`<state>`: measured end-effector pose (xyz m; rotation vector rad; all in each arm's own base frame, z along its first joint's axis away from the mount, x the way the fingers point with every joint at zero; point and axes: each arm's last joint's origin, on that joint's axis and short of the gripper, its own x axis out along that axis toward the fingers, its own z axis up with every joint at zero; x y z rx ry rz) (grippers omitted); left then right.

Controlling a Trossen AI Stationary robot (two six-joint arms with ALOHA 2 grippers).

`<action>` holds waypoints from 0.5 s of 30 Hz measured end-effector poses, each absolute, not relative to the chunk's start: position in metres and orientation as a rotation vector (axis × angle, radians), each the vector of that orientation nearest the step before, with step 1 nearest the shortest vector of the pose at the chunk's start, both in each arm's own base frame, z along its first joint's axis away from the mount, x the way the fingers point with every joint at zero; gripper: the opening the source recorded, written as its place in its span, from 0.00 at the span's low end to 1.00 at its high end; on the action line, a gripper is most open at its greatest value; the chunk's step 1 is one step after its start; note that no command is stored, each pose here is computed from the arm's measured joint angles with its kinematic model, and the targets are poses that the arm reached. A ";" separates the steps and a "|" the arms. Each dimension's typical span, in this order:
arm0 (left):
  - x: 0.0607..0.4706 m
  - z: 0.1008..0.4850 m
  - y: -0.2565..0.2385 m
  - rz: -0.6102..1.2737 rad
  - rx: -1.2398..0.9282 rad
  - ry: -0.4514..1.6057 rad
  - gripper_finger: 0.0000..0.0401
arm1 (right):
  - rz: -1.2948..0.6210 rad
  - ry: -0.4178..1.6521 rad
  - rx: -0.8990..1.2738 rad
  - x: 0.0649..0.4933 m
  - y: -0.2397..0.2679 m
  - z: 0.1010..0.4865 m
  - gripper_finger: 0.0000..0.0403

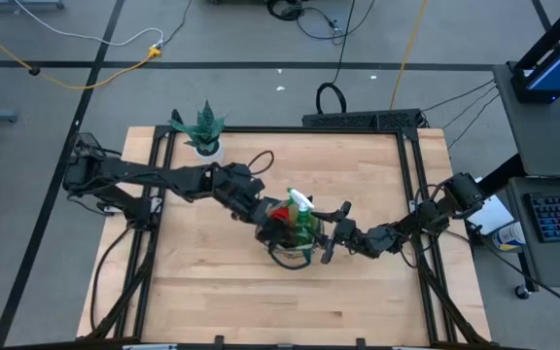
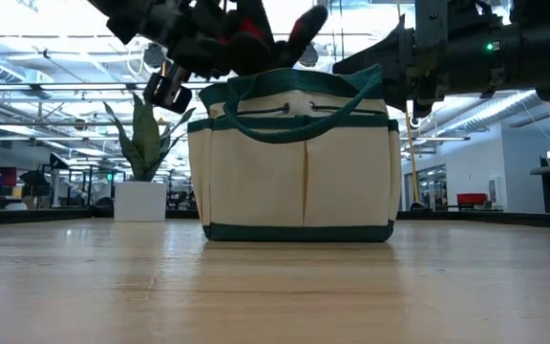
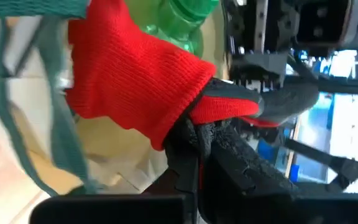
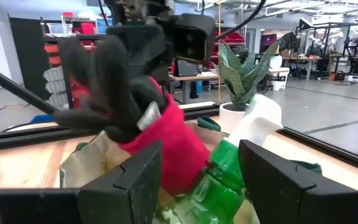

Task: Pick & Place Garden tools in Gardening bag
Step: Put the red gloves into the gardening bag

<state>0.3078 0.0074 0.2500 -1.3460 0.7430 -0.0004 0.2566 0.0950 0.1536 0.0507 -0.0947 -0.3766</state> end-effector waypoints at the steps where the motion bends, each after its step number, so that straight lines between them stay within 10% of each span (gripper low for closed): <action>1: 0.308 0.250 0.010 0.007 -1.352 0.734 0.07 | -0.377 -0.095 0.051 0.257 0.095 0.154 0.50; 15: 0.307 0.255 0.024 0.036 -1.342 0.661 0.08 | -0.253 -0.178 -0.047 0.263 0.097 0.167 0.49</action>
